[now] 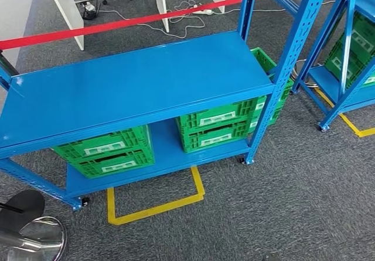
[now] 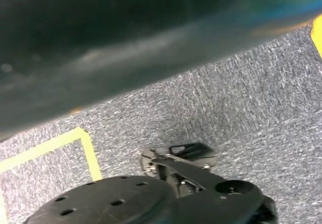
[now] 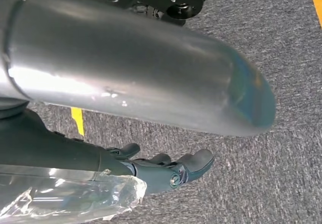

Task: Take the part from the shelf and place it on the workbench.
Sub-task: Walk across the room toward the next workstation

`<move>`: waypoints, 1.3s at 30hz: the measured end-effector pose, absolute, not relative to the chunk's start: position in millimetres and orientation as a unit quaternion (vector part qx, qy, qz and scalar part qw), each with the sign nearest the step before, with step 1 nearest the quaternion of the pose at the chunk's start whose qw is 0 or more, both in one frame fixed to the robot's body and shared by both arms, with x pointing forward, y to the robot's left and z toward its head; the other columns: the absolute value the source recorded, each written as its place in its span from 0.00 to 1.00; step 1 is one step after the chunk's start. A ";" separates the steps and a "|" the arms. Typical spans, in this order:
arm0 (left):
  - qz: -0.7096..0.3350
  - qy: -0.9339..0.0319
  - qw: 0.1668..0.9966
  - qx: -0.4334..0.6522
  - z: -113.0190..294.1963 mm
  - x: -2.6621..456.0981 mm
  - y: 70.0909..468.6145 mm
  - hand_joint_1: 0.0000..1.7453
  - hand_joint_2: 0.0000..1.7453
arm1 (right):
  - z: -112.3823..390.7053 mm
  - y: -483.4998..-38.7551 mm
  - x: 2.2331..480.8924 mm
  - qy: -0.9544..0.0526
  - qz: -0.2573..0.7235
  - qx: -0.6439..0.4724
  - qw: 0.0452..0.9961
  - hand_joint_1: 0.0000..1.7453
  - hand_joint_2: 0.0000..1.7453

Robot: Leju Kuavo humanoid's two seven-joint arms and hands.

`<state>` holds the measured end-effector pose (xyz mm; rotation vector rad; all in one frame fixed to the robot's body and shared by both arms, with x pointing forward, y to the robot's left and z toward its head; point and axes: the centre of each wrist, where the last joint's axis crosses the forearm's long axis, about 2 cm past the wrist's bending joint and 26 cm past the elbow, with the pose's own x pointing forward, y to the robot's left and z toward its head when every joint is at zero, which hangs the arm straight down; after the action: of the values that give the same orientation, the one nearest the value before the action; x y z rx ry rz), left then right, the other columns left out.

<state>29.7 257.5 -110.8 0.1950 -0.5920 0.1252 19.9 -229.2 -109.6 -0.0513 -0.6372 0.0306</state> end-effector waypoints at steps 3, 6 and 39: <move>0.060 -0.291 0.950 0.096 -110.8 30.1 258.3 0.00 0.00 | -109.5 -228.4 20.0 -0.314 0.015 -0.024 0.949 0.00 0.00; 0.059 -0.293 0.949 0.097 -110.7 32.3 259.6 0.00 0.00 | -109.3 -227.0 20.7 -0.315 0.015 -0.023 0.949 0.00 0.00; 0.065 -0.290 0.950 0.098 -110.0 34.0 253.4 0.00 0.00 | -109.0 -227.1 23.1 -0.315 0.007 -0.032 0.949 0.00 0.00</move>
<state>34.0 253.4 -110.0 0.1989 -0.5903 0.1331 23.1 -227.1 -109.0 -0.0645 -0.6411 0.0144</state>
